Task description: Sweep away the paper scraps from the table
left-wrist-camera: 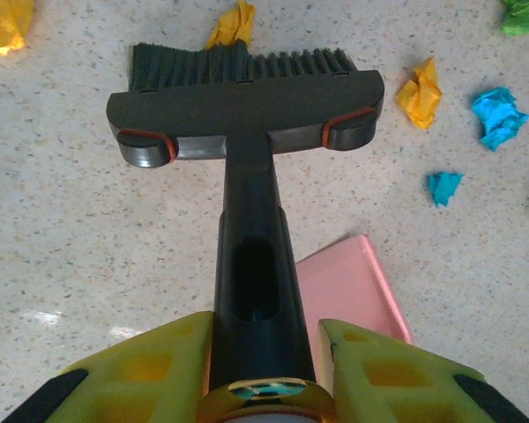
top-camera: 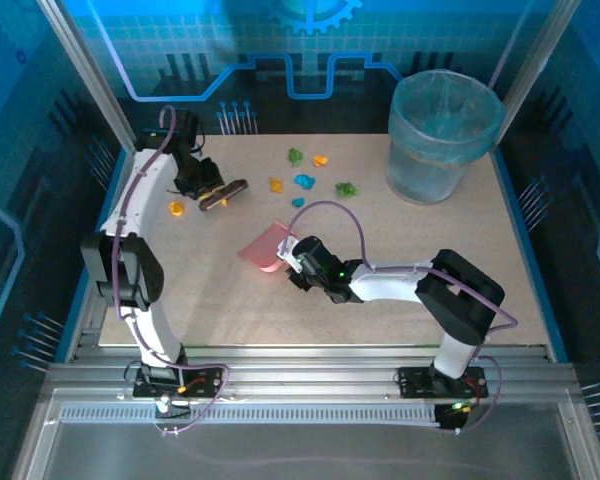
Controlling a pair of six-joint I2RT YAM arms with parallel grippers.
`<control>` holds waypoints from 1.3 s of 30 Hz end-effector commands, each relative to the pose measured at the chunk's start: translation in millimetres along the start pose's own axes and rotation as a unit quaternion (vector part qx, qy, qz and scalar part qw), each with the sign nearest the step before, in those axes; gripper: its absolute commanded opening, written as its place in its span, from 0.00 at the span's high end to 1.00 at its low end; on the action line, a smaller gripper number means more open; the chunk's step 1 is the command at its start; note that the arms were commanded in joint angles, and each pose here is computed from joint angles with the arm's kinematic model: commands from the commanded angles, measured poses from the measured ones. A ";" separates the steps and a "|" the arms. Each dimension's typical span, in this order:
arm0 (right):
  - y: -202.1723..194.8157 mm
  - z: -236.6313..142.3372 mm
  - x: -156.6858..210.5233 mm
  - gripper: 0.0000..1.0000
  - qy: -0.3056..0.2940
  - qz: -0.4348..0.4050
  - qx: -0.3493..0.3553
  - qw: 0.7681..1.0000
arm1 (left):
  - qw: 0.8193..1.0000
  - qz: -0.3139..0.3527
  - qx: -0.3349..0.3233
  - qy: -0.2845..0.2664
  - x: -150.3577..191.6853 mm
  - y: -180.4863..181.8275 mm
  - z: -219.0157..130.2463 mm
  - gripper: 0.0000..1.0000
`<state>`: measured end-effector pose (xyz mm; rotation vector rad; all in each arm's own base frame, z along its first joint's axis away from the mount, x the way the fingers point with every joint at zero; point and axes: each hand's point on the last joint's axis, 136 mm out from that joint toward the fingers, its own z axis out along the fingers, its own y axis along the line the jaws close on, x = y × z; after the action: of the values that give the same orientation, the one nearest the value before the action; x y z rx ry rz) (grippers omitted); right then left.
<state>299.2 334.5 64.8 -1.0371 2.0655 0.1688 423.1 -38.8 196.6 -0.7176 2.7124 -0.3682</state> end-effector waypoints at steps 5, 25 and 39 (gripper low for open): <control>2.7 2.5 -4.6 1.00 0.002 0.001 0.006 1.000 | 0.995 -0.035 0.089 0.024 31.4 -18.9 -23.3 1.00; -1.9 7.3 0.4 1.00 0.013 0.008 0.012 1.000 | 0.991 0.026 0.133 0.015 97.8 -29.1 -77.8 1.00; -4.7 9.1 2.3 1.00 0.017 0.011 0.016 1.000 | 0.994 0.025 0.099 0.033 76.0 -34.0 -37.1 1.00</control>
<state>304.1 335.4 61.5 -1.0213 2.0773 0.1499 355.5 -101.6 218.3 -0.6358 2.7199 -0.6604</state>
